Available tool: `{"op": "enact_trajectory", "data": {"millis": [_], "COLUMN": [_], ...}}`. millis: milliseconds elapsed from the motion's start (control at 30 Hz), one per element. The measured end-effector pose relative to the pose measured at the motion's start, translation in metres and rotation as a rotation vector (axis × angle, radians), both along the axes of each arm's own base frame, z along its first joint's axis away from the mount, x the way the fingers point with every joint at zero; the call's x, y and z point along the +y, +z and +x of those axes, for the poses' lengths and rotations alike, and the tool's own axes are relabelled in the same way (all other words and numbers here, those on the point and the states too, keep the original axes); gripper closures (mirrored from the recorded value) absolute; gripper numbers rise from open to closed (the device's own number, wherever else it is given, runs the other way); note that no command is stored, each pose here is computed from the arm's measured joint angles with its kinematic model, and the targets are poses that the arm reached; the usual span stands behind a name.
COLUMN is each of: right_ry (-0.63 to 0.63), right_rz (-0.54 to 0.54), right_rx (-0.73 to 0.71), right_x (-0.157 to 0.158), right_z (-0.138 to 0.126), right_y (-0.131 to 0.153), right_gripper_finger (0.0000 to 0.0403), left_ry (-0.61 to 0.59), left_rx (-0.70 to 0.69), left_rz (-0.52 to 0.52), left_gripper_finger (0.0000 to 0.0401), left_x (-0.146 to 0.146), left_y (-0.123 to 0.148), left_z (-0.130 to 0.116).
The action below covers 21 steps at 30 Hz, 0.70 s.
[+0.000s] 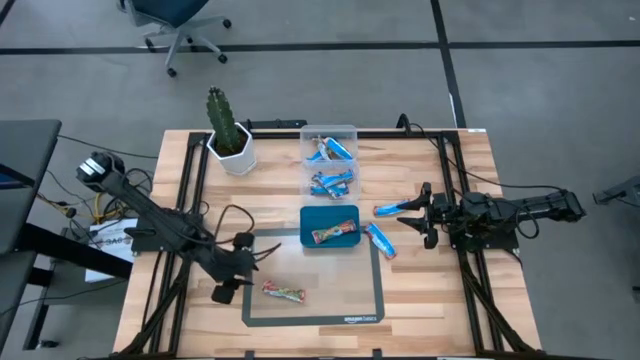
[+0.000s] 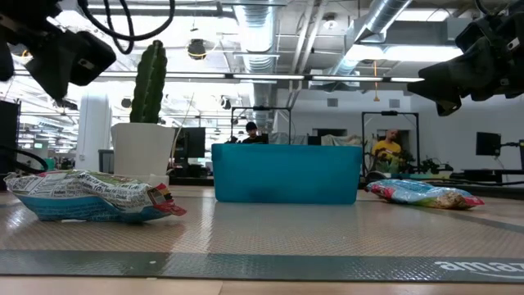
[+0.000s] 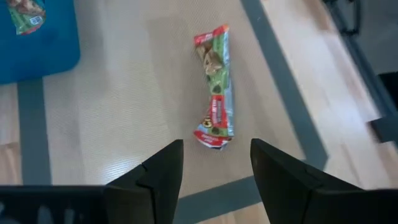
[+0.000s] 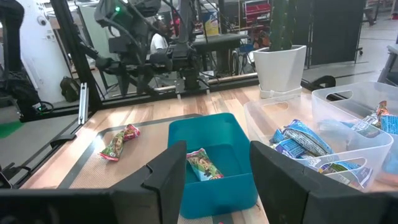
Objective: Pick and place Granola Bars by type
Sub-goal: Put the red granola bar into the blue bin
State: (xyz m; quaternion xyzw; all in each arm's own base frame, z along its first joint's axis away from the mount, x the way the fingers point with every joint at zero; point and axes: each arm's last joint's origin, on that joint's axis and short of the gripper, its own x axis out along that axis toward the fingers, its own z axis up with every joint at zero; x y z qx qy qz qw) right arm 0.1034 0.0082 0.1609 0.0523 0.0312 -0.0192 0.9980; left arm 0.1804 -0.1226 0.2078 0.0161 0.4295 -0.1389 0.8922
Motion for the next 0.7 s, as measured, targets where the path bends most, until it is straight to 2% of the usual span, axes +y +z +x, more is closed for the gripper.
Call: {"op": "enact_trajectory", "data": {"millis": [533,700], "right_ry": [0.0,0.0], "right_rz": [0.0,0.0], "right_rx": [0.0,0.0], "right_x": [0.0,0.0], "right_z": [0.0,0.0], "right_y": [0.0,0.0], "right_gripper_finger": [0.0232,0.0233], "left_ry": [-0.074,-0.105], "left_rx": [0.103,0.114], "left_rz": [0.078,0.116], "left_gripper_finger": [0.0221,0.0205], "left_x": [-0.029,-0.033], "left_y": [-0.024,-0.029], "left_z": [0.039,0.051]}}
